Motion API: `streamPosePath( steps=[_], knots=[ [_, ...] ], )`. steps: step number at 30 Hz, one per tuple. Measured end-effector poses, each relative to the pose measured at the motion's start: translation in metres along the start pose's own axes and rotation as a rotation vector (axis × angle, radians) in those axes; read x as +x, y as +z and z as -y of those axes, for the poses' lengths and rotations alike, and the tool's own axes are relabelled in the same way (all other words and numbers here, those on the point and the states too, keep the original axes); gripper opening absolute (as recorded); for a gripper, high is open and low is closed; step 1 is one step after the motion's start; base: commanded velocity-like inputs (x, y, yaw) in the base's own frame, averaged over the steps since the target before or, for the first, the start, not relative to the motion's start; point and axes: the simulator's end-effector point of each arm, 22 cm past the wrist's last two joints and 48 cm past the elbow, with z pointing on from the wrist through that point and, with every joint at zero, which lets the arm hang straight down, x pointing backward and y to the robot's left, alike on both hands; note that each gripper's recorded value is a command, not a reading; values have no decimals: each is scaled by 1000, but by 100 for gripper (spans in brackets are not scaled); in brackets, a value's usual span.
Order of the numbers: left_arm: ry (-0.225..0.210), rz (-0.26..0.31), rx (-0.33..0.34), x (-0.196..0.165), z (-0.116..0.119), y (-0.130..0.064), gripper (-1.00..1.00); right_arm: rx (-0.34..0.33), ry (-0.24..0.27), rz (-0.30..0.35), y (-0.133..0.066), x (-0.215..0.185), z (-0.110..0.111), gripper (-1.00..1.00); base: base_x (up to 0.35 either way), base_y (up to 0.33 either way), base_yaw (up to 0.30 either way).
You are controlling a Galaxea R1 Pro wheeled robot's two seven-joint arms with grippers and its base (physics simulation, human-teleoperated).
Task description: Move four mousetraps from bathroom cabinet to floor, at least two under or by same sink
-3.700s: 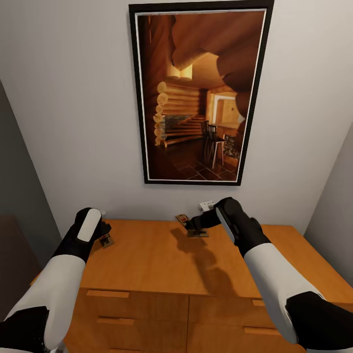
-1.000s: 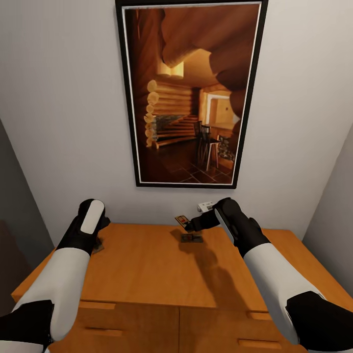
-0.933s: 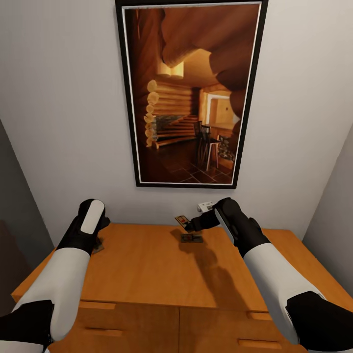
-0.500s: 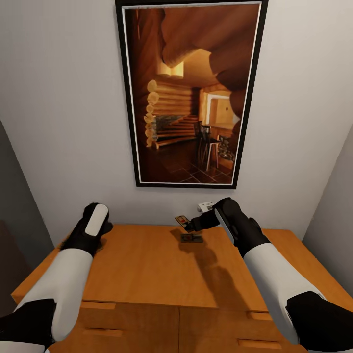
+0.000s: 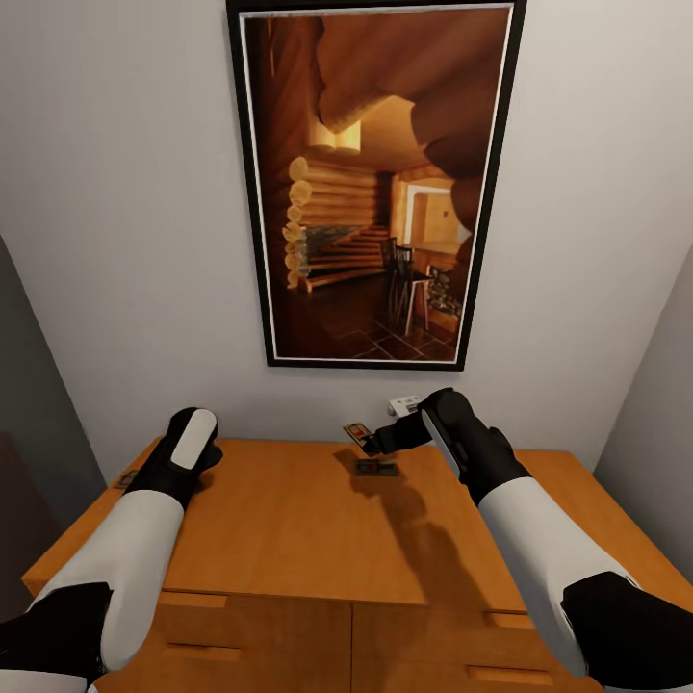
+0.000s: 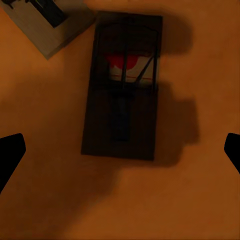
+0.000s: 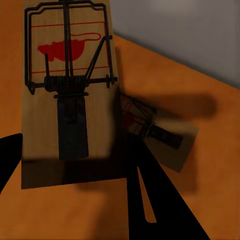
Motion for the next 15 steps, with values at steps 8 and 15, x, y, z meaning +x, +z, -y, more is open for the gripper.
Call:
streamPosePath(
  steps=[8,15],
  knots=[
    [1,1,5,-1,1,0,100,-2,5,0,0,0,0,-100,0,0,0],
    [0,1,9,-1,2,-1,100,-2,5,0,0,0,0,-100,0,0,0]
  ],
)
